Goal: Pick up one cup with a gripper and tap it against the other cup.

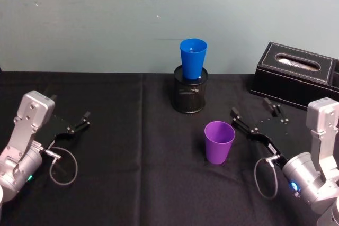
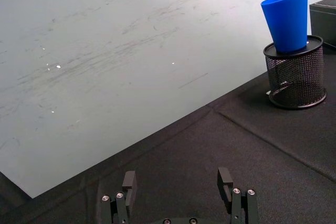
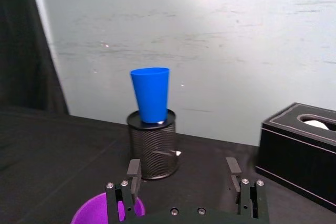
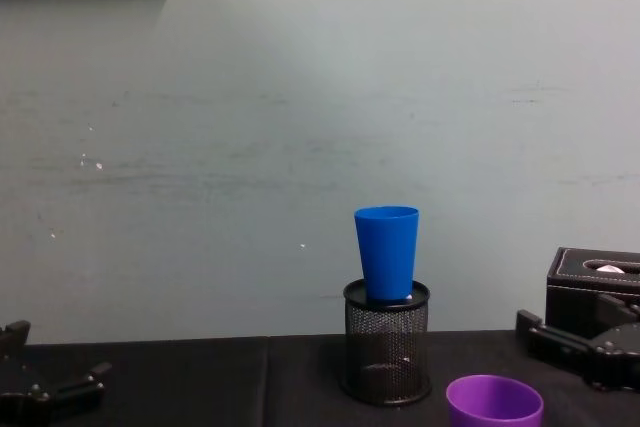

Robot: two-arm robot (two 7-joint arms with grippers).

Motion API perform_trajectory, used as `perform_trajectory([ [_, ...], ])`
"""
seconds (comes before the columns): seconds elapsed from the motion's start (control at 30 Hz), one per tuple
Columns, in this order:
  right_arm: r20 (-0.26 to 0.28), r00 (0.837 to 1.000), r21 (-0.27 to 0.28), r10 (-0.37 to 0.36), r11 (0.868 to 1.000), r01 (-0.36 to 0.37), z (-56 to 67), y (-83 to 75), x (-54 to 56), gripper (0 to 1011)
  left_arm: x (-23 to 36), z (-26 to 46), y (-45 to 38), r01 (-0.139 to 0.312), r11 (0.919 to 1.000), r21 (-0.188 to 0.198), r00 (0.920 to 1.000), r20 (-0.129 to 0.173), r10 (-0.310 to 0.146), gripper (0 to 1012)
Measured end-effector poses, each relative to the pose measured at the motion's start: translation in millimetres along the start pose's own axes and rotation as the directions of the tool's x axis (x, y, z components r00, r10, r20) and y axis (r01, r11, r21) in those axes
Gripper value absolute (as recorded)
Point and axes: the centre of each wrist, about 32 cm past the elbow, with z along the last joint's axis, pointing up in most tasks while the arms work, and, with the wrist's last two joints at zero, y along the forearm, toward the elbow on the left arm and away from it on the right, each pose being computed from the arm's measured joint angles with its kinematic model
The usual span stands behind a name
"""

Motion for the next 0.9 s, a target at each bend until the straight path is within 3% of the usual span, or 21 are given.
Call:
perform_trajectory([
  [0.4,0.006,0.996,-0.033,-0.09,0.995,0.09,-9.8,-3.0,5.9,1003,0.0,0.0,0.0,0.0,1.0,0.0,1.0,0.0,0.0,1011],
  [0.9,0.017,0.992,-0.081,-0.127,0.988,0.128,-24.1,-3.9,12.1,1003,0.0,0.0,0.0,0.0,1.0,0.0,1.0,0.0,0.0,1011],
])
